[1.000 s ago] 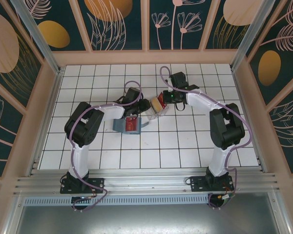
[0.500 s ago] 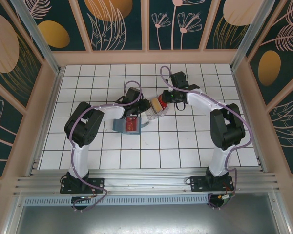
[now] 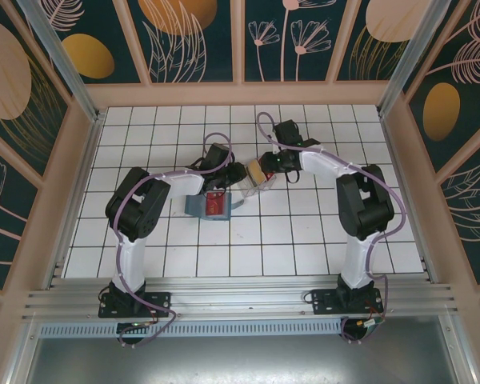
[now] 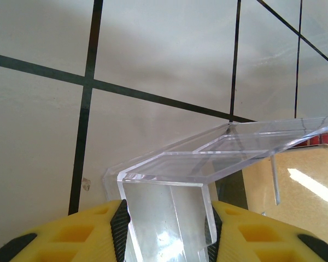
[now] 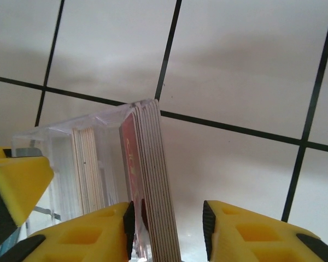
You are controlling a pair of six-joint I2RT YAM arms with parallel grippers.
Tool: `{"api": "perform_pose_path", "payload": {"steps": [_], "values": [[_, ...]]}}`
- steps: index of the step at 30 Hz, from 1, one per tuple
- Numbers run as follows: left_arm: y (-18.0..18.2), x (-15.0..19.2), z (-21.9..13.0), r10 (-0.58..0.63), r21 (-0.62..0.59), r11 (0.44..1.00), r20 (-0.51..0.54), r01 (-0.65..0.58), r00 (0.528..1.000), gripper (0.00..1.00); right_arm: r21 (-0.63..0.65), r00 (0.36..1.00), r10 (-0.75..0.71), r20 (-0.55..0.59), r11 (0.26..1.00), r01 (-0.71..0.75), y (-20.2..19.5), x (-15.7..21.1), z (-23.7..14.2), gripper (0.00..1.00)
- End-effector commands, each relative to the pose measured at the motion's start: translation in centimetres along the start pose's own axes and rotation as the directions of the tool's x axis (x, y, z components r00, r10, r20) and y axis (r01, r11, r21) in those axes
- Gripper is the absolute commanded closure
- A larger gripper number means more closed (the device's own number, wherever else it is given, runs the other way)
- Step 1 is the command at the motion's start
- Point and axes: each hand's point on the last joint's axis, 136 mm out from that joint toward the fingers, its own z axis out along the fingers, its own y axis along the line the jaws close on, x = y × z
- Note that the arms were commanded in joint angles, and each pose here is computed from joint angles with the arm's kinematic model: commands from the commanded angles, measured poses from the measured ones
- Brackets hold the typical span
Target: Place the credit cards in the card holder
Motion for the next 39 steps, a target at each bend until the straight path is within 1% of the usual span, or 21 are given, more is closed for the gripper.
{"api": "perform_pose_path", "payload": {"steps": [1,6,14,18,23,27,35,39], "values": [[1.5,1.4,-0.4,-0.029,-0.045,0.999,-0.052,0.027,0.998,0.57,0.036,1.0,-0.011,-0.022,0.999,0.012,-0.4,0.1,0.3,0.59],[1.6,1.4,-0.5,-0.03,-0.048,0.998,-0.05,0.028,0.998,0.57,0.07,1.0,-0.014,0.017,0.997,0.013,-0.8,-0.9,-1.0,0.59],[1.6,1.6,-0.3,-0.033,-0.044,0.999,-0.054,0.03,0.998,0.57,0.063,0.998,-0.02,0.067,0.998,0.016,-0.4,-2.6,-3.2,0.59],[1.7,1.7,-0.3,-0.032,-0.046,0.999,-0.056,0.029,0.998,0.57,0.049,0.997,-0.017,0.077,0.999,0.014,0.0,-2.8,-3.5,0.59],[1.7,1.7,-0.3,-0.032,-0.045,0.999,-0.057,0.029,0.998,0.57,0.041,0.998,-0.017,0.058,0.999,0.014,0.0,-2.3,-2.9,0.6],[1.8,1.7,-0.3,-0.034,-0.047,0.998,-0.056,0.031,0.998,0.57,0.027,0.997,-0.016,0.07,1.0,0.014,0.2,-2.5,-3.3,0.65],[1.6,1.6,-0.3,-0.034,-0.04,0.999,-0.057,0.032,0.998,0.57,0.02,0.995,-0.027,0.093,0.999,0.026,0.6,-3.2,-4.3,0.84],[1.7,1.6,-0.3,-0.034,-0.046,0.998,-0.058,0.031,0.998,0.57,0.01,0.996,-0.026,0.086,1.0,0.025,0.8,-3.0,-4.2,0.87]]}}
